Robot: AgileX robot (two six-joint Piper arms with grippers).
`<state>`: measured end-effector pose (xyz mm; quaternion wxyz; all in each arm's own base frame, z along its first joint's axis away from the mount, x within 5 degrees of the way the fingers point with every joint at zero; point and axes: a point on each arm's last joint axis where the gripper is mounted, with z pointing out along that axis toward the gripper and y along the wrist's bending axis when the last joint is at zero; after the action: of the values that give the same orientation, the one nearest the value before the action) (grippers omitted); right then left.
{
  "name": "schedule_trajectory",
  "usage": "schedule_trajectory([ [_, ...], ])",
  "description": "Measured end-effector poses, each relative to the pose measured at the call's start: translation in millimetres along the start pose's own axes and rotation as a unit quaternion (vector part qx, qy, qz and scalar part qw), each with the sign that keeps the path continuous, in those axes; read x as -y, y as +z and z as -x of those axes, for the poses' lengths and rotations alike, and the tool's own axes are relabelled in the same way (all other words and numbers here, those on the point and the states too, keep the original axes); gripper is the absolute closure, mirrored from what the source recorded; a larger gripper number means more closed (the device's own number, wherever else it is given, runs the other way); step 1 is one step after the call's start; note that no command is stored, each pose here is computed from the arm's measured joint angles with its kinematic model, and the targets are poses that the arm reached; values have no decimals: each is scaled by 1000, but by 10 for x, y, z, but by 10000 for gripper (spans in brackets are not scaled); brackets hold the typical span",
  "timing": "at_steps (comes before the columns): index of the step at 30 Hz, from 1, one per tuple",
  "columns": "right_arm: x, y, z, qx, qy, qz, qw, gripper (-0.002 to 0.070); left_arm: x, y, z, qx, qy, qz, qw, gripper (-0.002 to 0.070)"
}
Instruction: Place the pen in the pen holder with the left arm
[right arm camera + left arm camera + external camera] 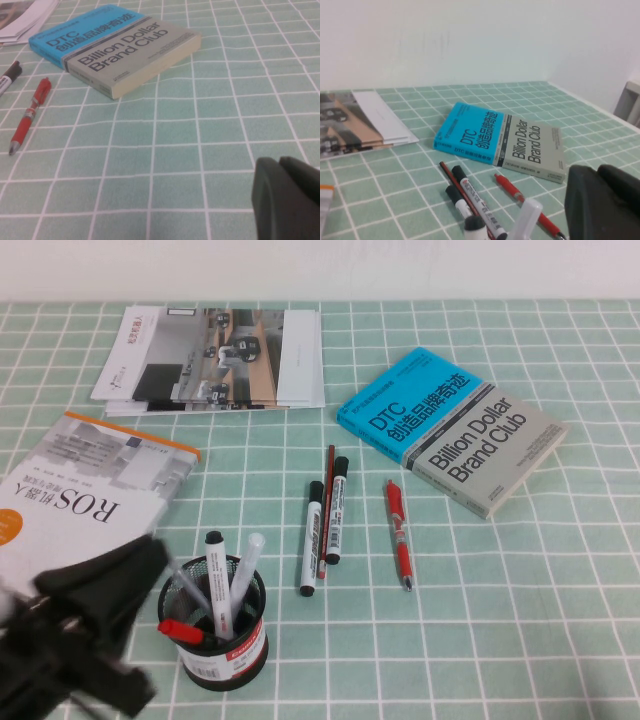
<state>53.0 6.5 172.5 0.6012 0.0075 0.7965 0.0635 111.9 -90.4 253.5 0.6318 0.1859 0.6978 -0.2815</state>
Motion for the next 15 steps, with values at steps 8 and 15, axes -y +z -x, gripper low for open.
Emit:
schedule_trajectory([
  [8, 0, 0, 0, 0, 0, 0, 1000, 696, -8, -269, -31, -51, -18, 11, 998, 675],
  [15, 0, 0, 0, 0, 0, 0, 1000, 696, -18, -292, -112, -98, 9, 15, 995, 676],
])
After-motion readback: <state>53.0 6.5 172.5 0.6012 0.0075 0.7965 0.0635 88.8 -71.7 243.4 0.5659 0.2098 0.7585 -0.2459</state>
